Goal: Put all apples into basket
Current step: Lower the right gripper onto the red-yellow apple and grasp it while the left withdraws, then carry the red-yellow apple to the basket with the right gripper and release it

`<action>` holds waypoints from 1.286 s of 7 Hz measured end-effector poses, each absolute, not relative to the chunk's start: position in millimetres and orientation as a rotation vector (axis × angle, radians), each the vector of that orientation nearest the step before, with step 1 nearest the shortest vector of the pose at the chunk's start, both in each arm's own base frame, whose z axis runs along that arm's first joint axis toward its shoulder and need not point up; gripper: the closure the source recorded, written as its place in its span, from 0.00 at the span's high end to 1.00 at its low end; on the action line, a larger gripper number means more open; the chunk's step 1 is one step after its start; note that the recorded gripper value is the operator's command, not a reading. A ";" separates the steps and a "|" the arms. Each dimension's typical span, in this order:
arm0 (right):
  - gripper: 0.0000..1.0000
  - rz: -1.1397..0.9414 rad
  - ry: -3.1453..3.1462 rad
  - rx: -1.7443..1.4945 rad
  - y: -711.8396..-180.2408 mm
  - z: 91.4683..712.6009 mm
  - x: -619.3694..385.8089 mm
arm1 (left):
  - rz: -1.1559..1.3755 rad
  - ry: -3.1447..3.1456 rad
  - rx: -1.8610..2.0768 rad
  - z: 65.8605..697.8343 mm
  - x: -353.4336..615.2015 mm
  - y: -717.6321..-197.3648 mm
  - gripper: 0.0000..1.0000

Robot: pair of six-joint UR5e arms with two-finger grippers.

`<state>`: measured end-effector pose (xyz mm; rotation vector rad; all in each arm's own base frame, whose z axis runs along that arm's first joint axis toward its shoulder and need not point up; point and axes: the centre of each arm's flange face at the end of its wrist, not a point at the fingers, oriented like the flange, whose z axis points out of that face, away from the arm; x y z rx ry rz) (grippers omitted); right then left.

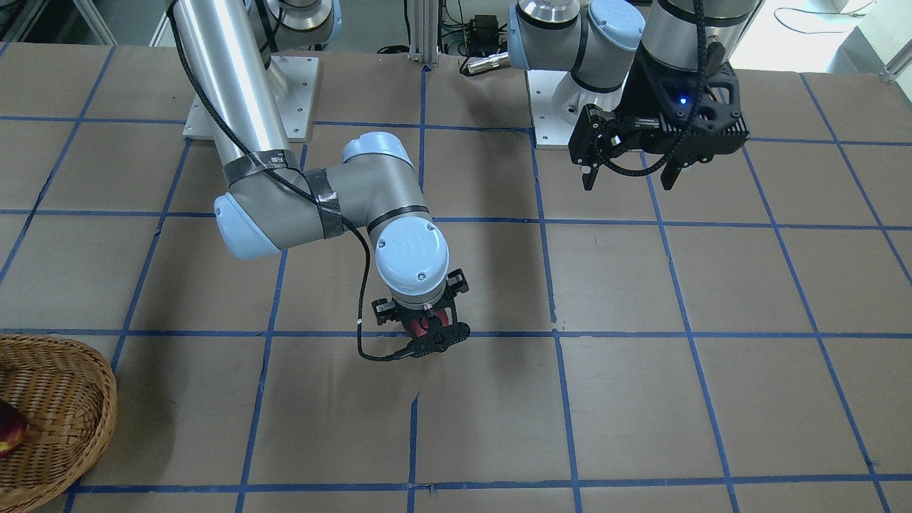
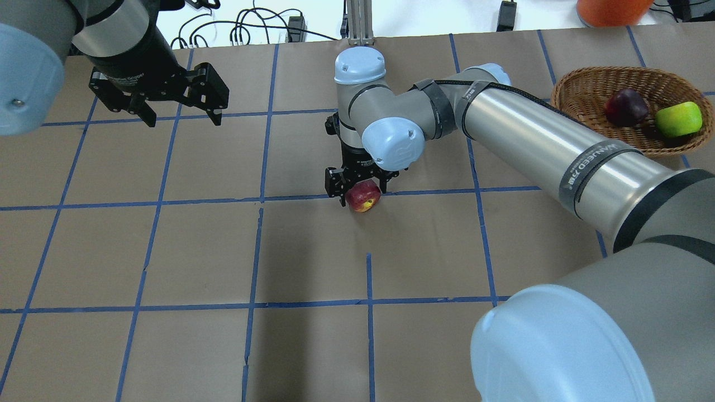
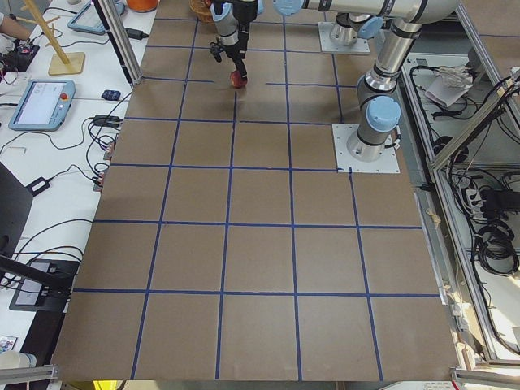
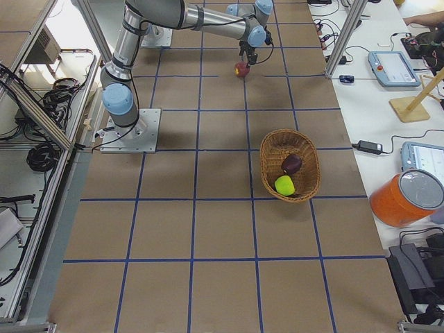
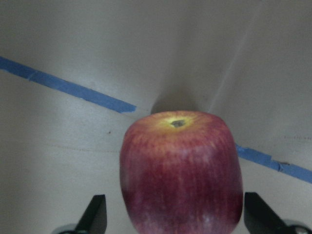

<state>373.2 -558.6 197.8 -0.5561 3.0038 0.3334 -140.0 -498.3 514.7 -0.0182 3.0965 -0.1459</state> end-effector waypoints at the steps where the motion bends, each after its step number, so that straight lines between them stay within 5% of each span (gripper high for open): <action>1: 0.01 0.285 3.004 -0.551 -555.9 188.3 372.2 | -0.151 3.099 -0.039 515.8 -140.3 -507.3 1.00; 5: 0.00 0.120 3.021 -0.369 -587.7 253.6 324.5 | -0.174 3.107 -0.042 513.9 -145.0 -518.0 1.00; 9: 0.00 0.094 3.134 -0.054 -679.3 349.7 59.8 | -0.185 3.108 -0.041 515.5 -146.2 -517.0 1.00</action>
